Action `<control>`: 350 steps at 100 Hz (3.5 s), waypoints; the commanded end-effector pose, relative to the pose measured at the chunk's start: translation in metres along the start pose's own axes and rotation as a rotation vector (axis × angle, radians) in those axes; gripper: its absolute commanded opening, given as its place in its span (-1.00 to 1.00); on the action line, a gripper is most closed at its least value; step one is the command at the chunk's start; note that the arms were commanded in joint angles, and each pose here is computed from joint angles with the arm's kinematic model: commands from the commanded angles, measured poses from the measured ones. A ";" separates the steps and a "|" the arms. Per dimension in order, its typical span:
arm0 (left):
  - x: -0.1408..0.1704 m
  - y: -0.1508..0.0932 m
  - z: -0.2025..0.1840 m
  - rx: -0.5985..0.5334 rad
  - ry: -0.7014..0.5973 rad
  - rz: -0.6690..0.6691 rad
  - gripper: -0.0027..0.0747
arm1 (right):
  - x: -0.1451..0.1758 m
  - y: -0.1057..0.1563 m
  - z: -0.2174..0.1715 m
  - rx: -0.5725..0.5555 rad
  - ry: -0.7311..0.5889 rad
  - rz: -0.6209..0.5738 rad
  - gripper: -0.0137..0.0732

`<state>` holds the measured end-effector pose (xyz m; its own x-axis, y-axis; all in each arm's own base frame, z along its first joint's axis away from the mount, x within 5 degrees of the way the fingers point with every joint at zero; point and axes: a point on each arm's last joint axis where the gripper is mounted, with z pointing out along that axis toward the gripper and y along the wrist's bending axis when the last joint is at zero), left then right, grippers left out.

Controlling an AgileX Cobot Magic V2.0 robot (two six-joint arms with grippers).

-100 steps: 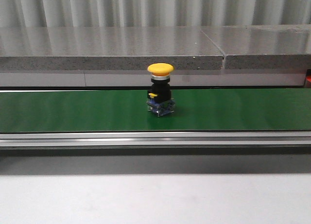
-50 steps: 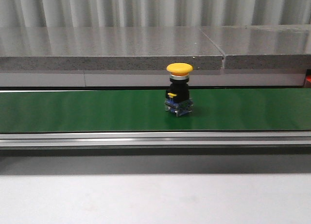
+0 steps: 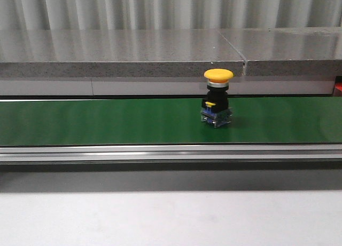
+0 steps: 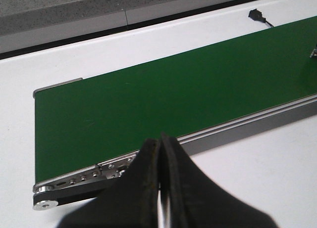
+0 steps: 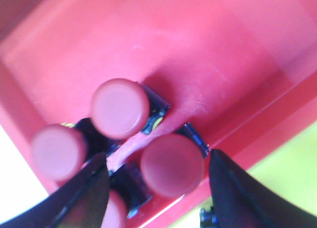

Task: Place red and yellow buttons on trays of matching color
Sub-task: 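Carry the red button into the red tray and open the right gripper, then move the right gripper down to the yellow button at the belt's end, then grasp the yellow button with the right gripper and lift it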

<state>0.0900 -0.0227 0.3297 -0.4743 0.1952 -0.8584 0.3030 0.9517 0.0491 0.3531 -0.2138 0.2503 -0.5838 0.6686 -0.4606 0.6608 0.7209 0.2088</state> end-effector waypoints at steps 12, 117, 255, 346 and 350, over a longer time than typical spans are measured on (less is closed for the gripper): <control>-0.013 0.000 -0.005 -0.003 -0.092 -0.012 -0.98 | -0.002 0.012 -0.068 -0.051 -0.193 -0.040 0.36; -0.013 0.000 -0.005 -0.003 -0.092 -0.012 -0.98 | 0.133 0.083 -0.170 -0.280 -0.138 -0.398 0.36; -0.013 0.000 -0.005 -0.003 -0.092 -0.012 -0.98 | 0.168 0.191 -0.093 -0.334 0.218 -1.033 -0.37; -0.013 0.000 -0.005 -0.003 -0.092 -0.012 -0.98 | 0.090 0.083 -0.177 -0.210 -0.050 -0.416 -0.39; -0.013 0.000 -0.005 -0.003 -0.092 -0.012 -0.98 | 0.085 0.074 -0.176 -0.186 -0.052 -0.389 -0.39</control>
<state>0.0900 -0.0227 0.3297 -0.4743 0.1952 -0.8584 0.3030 0.9517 0.0491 0.2810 -0.0559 0.3580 -0.8100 0.2912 -0.5090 0.2450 0.9567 0.1573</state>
